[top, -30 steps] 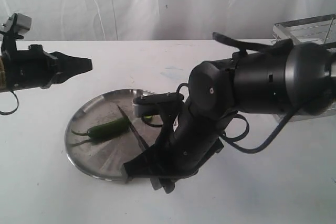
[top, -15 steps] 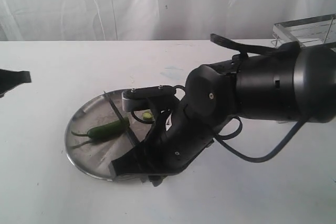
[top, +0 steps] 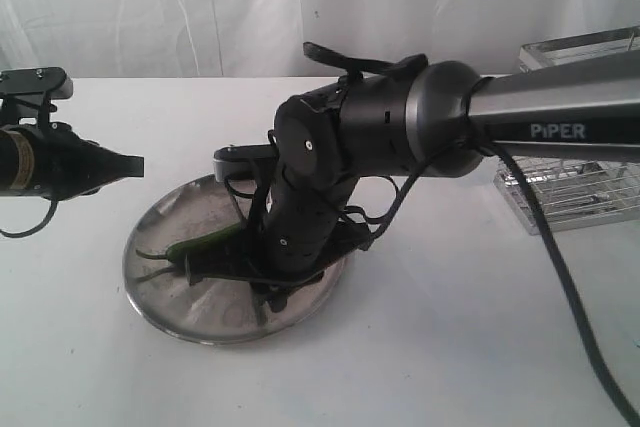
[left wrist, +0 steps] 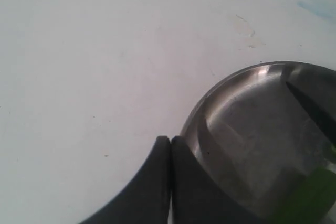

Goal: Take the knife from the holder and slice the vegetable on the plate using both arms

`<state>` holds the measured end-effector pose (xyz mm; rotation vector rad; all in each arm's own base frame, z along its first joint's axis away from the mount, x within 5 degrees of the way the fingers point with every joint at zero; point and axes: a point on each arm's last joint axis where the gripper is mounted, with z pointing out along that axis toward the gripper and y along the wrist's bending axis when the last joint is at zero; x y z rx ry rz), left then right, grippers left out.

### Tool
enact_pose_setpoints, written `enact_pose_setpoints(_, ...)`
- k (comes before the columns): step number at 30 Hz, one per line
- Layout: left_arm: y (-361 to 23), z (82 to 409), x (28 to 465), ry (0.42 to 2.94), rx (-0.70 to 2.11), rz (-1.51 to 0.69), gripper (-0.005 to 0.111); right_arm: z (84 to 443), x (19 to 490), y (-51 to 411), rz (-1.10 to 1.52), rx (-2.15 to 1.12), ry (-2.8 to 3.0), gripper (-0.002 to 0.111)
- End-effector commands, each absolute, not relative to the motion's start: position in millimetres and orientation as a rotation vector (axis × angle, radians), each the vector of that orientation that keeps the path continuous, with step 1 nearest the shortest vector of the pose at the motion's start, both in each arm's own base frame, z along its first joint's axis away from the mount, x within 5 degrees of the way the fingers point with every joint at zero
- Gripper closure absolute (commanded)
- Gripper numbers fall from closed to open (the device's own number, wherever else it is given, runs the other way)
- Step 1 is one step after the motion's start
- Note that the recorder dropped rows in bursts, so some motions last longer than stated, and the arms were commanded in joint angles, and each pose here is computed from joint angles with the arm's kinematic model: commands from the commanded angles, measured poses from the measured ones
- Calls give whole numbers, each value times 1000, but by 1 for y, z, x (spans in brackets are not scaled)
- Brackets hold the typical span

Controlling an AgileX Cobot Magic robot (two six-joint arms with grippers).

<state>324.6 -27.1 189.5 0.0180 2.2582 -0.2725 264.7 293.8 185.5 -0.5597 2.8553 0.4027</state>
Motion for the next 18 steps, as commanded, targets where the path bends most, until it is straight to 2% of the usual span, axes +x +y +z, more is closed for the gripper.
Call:
enact_pose_setpoints(1,-30,183,328,2256,35,-303,107,183,268,292,381,-552,2867,108)
enact_pose_setpoints(9,-39,167,332,2250,133,-400,107,182,267,292,372,-567,2875,108)
enact_pose_setpoints(18,-49,167,334,2165,277,-486,107,181,266,291,367,-595,2887,108)
